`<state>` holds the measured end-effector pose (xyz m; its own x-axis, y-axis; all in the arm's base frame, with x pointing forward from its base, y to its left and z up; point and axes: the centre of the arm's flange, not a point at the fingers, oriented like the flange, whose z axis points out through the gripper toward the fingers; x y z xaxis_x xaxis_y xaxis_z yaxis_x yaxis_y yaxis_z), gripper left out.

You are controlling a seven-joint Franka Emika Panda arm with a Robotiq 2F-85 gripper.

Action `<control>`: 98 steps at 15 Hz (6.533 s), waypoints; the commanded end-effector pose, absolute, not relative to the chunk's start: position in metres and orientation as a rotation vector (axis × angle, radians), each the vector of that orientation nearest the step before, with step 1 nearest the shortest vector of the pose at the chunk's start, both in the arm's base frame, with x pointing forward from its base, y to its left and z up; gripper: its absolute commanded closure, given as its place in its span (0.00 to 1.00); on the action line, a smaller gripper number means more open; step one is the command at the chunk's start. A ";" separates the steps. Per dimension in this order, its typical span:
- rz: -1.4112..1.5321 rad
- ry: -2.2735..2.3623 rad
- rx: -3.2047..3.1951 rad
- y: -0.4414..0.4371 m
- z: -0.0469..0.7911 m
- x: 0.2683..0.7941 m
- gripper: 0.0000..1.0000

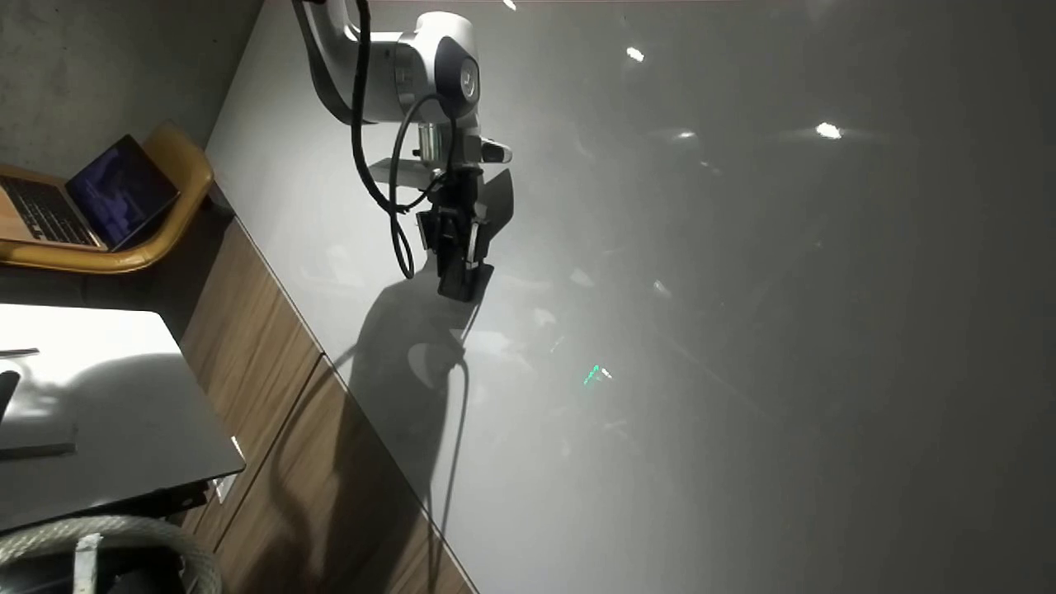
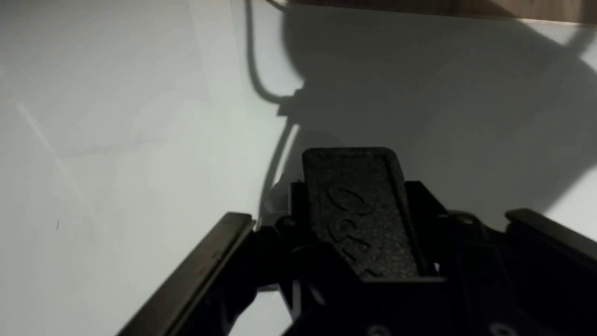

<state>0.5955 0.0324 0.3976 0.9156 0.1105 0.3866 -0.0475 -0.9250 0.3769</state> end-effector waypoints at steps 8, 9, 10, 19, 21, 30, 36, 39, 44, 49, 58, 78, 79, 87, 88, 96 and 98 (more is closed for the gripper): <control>0.695 0.147 2.680 0.133 0.434 0.631 0.71; 0.701 0.175 2.670 0.150 0.440 0.631 0.71; 0.705 0.201 2.664 0.168 0.446 0.632 0.71; 0.632 0.266 2.634 0.234 0.446 0.644 0.71; 0.616 0.261 2.629 0.226 0.440 0.644 0.71; 0.584 0.188 2.609 0.151 0.431 0.644 0.71; 0.649 0.165 2.591 0.156 0.492 0.645 0.71; 0.677 0.165 2.571 0.161 0.517 0.641 0.71; 0.699 0.133 2.599 0.168 0.537 0.639 0.71; 0.681 0.133 2.622 0.184 0.510 0.646 0.71; 0.662 0.093 2.664 0.202 0.479 0.647 0.71; 0.590 -0.036 2.769 0.149 0.407 0.656 0.71; 0.584 -0.039 2.771 0.144 0.402 0.656 0.71; 0.410 -0.021 2.821 0.099 0.338 0.545 0.71; 0.394 -0.032 2.831 0.092 0.340 0.536 0.71; 0.439 0.030 2.858 0.087 0.372 0.523 0.71; 0.466 0.064 2.863 0.092 0.376 0.534 0.71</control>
<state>0.5243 0.0910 0.3679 0.9574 0.0488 0.2846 -0.0307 -0.9629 0.2682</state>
